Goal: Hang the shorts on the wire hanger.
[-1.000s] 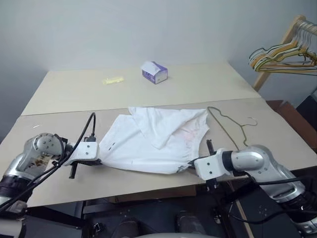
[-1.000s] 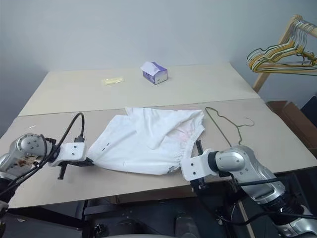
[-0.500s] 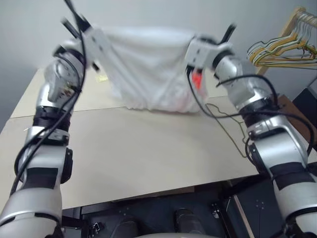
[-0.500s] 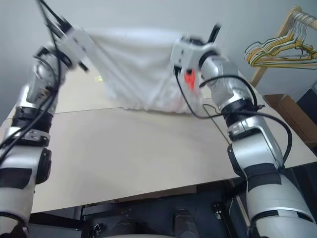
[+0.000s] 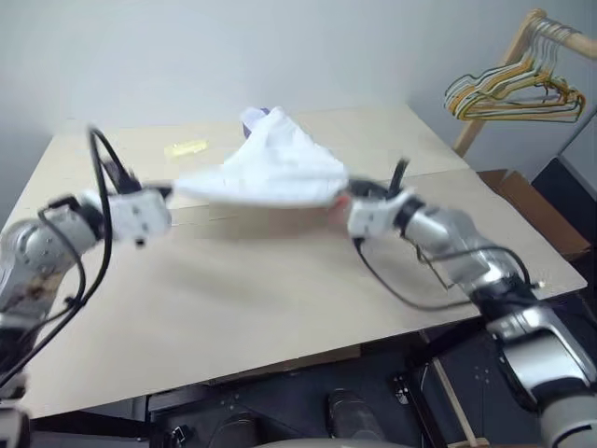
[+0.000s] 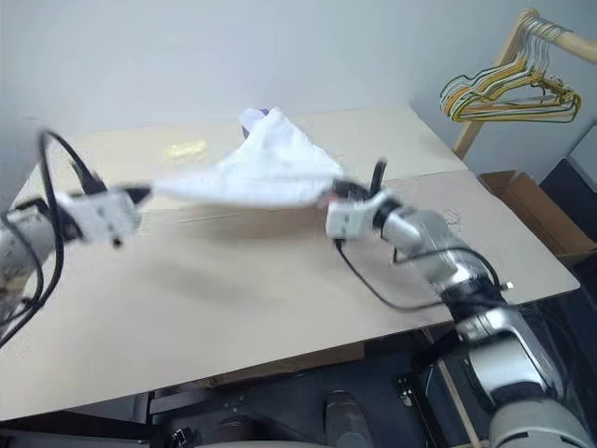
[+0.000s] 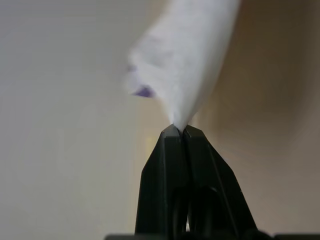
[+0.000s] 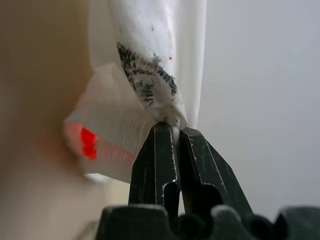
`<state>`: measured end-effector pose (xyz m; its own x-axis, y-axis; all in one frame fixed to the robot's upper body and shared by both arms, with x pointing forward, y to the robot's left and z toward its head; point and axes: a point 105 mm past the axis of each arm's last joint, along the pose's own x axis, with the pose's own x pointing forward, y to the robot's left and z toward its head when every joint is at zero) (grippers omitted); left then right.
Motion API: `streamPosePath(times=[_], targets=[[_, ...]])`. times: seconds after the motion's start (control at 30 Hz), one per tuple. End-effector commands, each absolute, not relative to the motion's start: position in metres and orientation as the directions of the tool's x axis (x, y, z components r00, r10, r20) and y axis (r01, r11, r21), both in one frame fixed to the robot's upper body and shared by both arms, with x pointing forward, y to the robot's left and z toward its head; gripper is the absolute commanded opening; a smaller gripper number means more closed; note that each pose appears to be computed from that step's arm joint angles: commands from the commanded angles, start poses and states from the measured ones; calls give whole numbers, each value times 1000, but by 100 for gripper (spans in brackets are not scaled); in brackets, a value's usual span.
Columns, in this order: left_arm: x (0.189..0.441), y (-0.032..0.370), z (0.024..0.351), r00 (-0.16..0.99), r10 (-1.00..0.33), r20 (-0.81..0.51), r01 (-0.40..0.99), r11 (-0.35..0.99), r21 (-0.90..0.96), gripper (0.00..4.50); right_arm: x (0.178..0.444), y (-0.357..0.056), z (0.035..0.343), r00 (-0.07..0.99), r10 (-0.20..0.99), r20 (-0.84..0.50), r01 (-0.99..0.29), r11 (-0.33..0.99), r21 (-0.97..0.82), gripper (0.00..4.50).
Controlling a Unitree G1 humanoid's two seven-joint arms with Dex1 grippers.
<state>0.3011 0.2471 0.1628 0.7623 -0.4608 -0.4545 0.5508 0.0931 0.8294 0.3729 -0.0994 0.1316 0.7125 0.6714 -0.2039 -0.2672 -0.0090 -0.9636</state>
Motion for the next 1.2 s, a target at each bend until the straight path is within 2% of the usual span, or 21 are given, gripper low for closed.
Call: streamPosePath(times=[0.03, 0.13, 0.27, 0.4, 0.57, 0.77, 0.8, 0.9, 1.1, 1.2], targets=[[273, 253, 148, 653, -425, -627, 693, 1, 720, 3, 351, -80, 133, 609, 747, -268, -273, -119, -955, 0], [248, 258, 125, 545, -380, -747, 802, -23, 597, 3, 329, -82, 114, 528, 746, -406, -384, -216, -897, 0], [229, 258, 119, 459, -347, -818, 865, -35, 500, 3, 311, -88, 101, 463, 720, -517, -446, -315, -838, 0], [210, 259, 115, 343, -285, -895, 924, -69, 376, 3, 306, -95, 98, 450, 686, -573, -467, -366, -805, 0], [189, 245, 114, 220, -308, -925, 965, -69, 253, 3, 300, -103, 99, 431, 664, -611, -489, -397, -777, 0], [187, 252, 110, 203, -232, -951, 971, -77, 226, 3, 297, -104, 98, 402, 676, -618, -477, -421, -771, 0], [187, 251, 109, 199, -238, -951, 970, -89, 226, 1, 297, -103, 98, 395, 679, -618, -467, -431, -772, 30], [193, 247, 107, 231, -275, -933, 958, -104, 267, 66, 292, -106, 97, 370, 672, -642, -476, -457, -752, 123], [193, 243, 120, 206, -347, -915, 969, -61, 241, 257, 280, -118, 113, 341, 682, -647, -563, -404, -721, 339], [200, 234, 135, 240, -446, -862, 961, -20, 277, 354, 282, -127, 134, 401, 696, -596, -644, -249, -724, 445]])
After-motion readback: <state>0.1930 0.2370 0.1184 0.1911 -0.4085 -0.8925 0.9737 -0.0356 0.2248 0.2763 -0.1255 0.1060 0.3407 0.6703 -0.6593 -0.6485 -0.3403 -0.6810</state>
